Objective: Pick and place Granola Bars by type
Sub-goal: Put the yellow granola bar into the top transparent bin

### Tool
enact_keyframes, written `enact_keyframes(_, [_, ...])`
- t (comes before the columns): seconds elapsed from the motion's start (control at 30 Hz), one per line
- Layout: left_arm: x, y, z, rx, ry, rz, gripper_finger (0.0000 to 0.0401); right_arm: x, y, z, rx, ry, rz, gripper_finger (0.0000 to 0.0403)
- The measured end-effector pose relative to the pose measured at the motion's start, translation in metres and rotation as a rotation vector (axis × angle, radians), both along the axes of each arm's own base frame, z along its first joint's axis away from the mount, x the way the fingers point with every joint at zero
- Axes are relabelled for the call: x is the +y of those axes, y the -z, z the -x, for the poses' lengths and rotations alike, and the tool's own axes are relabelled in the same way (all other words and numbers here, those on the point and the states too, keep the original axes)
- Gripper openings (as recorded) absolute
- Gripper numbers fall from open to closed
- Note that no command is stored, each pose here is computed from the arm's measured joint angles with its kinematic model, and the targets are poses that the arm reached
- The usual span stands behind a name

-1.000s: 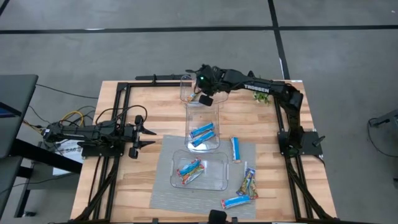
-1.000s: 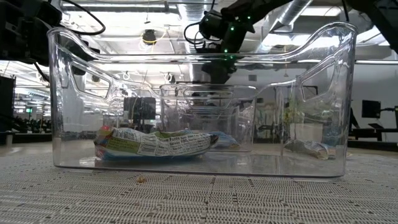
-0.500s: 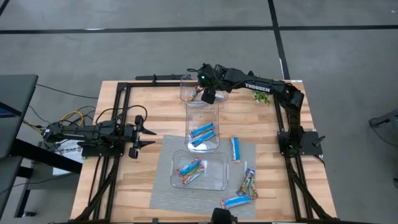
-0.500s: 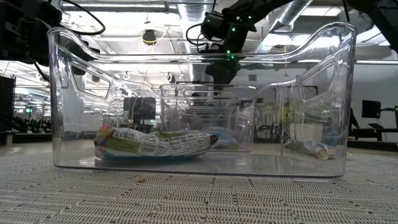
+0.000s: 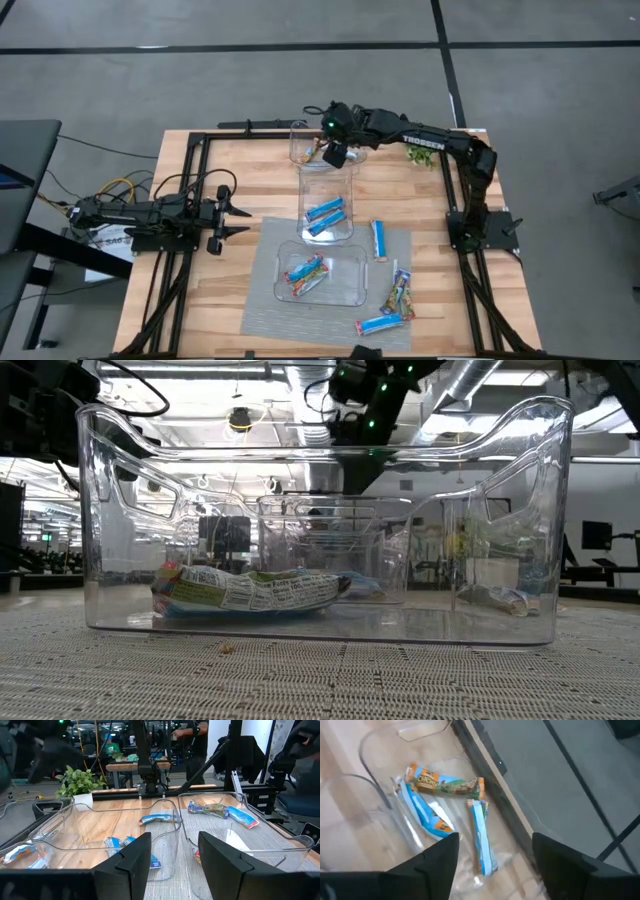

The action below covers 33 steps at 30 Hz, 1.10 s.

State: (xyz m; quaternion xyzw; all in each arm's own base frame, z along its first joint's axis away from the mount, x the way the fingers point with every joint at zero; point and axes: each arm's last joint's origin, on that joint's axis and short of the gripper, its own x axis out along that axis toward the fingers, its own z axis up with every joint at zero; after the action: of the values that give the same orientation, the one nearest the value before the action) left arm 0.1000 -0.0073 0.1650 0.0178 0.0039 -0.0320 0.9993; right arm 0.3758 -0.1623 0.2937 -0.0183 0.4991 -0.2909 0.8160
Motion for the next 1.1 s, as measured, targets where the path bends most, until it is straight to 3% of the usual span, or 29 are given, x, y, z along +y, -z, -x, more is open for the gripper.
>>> enact_keyframes(0.37, [0.0, 0.0, 0.0, 0.0, -0.001, 0.0, 0.0158, 0.028, -0.056, 0.045, -0.168, 0.224, -0.096, 0.0244])
enact_keyframes(0.6, [0.0, 0.0, 0.0, 0.0, -0.001, 0.001, 0.0158, 0.059, -0.085, 0.076, -0.328, 0.297, -0.057, 0.0244])
enact_keyframes(1.1, [0.0, 0.0, 0.0, 0.0, -0.001, 0.001, 0.0158, 0.115, -0.091, 0.149, -0.595, 0.529, -0.147, 0.0244])
